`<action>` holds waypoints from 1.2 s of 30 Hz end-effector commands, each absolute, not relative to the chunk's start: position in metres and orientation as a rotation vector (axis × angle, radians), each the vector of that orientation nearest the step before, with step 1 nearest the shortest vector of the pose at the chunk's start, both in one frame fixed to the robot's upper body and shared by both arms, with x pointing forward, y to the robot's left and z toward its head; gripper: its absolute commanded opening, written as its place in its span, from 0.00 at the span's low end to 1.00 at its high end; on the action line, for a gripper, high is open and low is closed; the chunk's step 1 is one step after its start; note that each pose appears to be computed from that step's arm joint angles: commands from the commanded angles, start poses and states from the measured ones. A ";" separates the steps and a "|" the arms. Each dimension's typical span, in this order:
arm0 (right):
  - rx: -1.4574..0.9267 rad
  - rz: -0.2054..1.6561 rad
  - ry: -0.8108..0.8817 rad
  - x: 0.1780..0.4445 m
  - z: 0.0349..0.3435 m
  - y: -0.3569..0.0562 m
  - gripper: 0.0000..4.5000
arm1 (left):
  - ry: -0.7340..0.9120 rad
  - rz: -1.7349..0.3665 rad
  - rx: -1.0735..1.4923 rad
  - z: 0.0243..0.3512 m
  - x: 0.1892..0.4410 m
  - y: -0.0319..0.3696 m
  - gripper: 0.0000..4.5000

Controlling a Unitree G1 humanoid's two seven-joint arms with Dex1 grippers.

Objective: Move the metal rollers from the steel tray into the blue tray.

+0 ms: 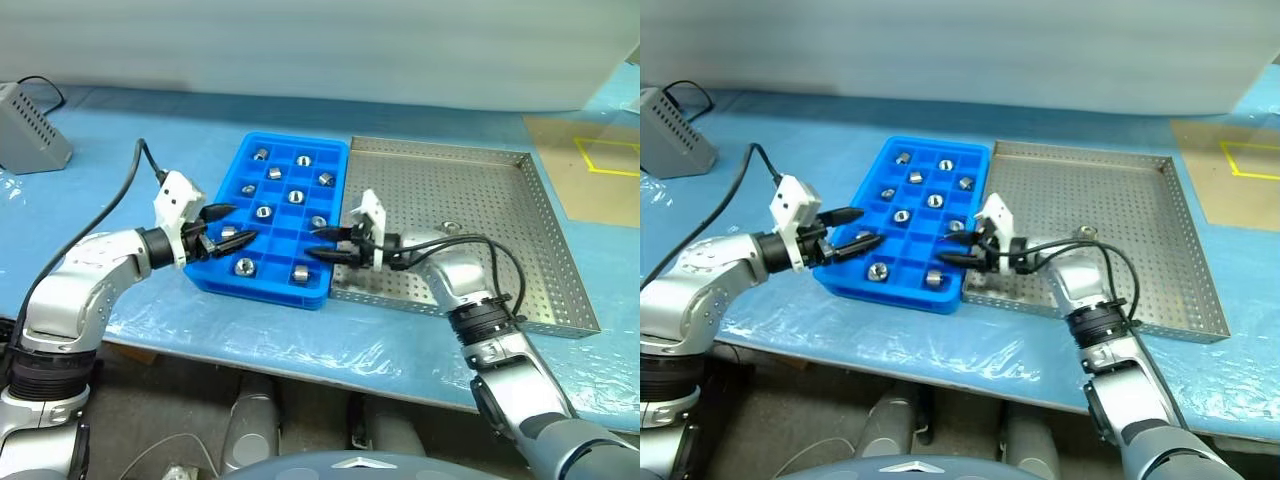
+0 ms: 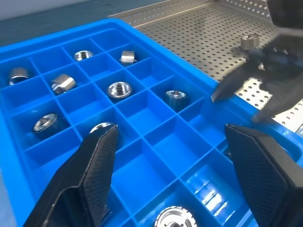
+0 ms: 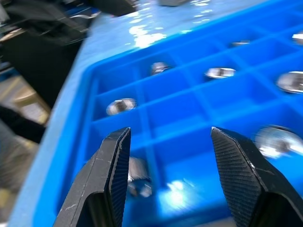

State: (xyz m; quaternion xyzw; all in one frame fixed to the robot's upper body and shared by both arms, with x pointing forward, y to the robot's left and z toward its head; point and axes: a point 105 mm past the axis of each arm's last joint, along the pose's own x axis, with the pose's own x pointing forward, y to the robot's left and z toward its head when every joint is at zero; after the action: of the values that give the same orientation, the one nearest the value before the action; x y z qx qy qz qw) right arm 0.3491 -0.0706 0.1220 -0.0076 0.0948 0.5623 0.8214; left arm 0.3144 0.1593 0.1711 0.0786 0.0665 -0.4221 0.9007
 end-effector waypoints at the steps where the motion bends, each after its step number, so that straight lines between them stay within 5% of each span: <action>1: 0.002 0.990 0.142 0.370 0.135 -0.121 0.61 | 0.093 -0.933 0.172 0.178 0.316 0.145 0.84; 5: 0.012 0.623 0.138 0.398 0.120 -0.194 0.61 | 0.088 -0.976 0.159 0.174 0.321 0.132 0.84; 10: 0.039 0.487 0.082 0.398 0.117 -0.226 0.61 | 0.085 -1.010 0.163 0.173 0.326 0.124 0.84; 16: 0.012 0.480 0.050 0.395 0.118 -0.222 0.61 | 0.075 -1.034 0.174 0.177 0.337 0.120 0.84; 31: 0.003 0.370 0.214 0.393 0.062 -0.242 0.61 | 0.082 -1.049 0.179 0.172 0.330 0.116 0.84; 36: 0.001 0.437 0.203 0.393 0.061 -0.226 0.39 | 0.085 -1.045 0.180 0.172 0.327 0.117 0.84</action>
State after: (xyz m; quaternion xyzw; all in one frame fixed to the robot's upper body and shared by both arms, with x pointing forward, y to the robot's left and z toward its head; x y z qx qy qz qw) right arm 0.3957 -0.2332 0.0694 -0.0022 0.0867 0.2009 0.9758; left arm 0.3300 0.1165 0.1605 0.0756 0.0598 -0.4991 0.8611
